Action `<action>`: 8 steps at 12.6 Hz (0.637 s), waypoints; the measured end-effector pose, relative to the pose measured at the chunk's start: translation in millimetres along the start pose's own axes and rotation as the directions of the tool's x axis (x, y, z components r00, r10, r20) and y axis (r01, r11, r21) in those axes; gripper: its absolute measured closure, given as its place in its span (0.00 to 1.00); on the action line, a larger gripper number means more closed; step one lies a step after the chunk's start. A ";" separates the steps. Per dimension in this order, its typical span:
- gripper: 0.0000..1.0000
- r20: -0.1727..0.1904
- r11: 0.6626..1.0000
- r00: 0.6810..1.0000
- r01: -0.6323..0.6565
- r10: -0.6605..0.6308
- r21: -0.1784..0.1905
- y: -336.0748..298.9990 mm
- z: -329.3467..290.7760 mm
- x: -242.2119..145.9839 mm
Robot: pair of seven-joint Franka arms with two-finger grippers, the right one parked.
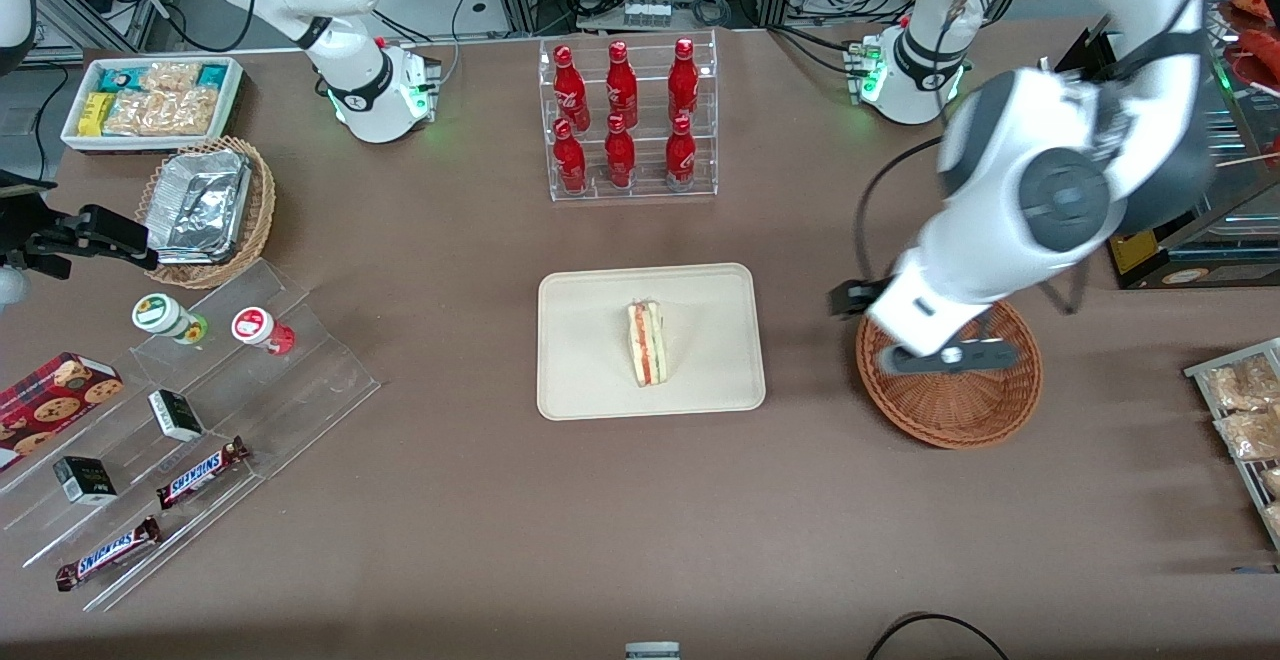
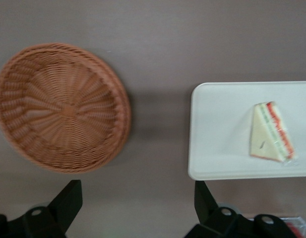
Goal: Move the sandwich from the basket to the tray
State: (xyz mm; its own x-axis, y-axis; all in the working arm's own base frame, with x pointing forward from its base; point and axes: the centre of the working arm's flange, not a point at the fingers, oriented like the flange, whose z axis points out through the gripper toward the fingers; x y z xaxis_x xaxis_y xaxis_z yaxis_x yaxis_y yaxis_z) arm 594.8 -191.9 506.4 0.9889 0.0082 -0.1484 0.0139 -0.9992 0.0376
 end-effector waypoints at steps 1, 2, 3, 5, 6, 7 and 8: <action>0.00 0.006 1.000 1.000 -0.014 0.014 -0.001 -23.1 -7.5 -6.9; 0.00 0.014 1.000 1.000 -0.021 0.021 0.000 -42.2 -13.9 -14.5; 0.00 0.019 1.000 1.000 -0.023 0.023 0.009 -56.3 -19.3 -23.0; 0.00 0.017 0.999 0.999 -0.030 0.029 0.036 -66.9 -25.5 -42.3; 0.00 0.021 0.999 0.999 -0.035 0.034 0.042 -68.7 -28.2 -52.2; 0.00 0.030 0.998 0.999 -0.037 0.035 0.046 -70.5 -31.6 -60.7; 0.00 0.033 0.998 0.999 -0.031 0.030 0.050 -75.2 -37.0 -67.2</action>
State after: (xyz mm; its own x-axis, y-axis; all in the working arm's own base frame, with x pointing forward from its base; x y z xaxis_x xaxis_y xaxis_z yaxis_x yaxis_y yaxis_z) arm 532.8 -115.9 550.1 0.9834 -0.0230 -0.1797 -0.0247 -0.9997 -0.0074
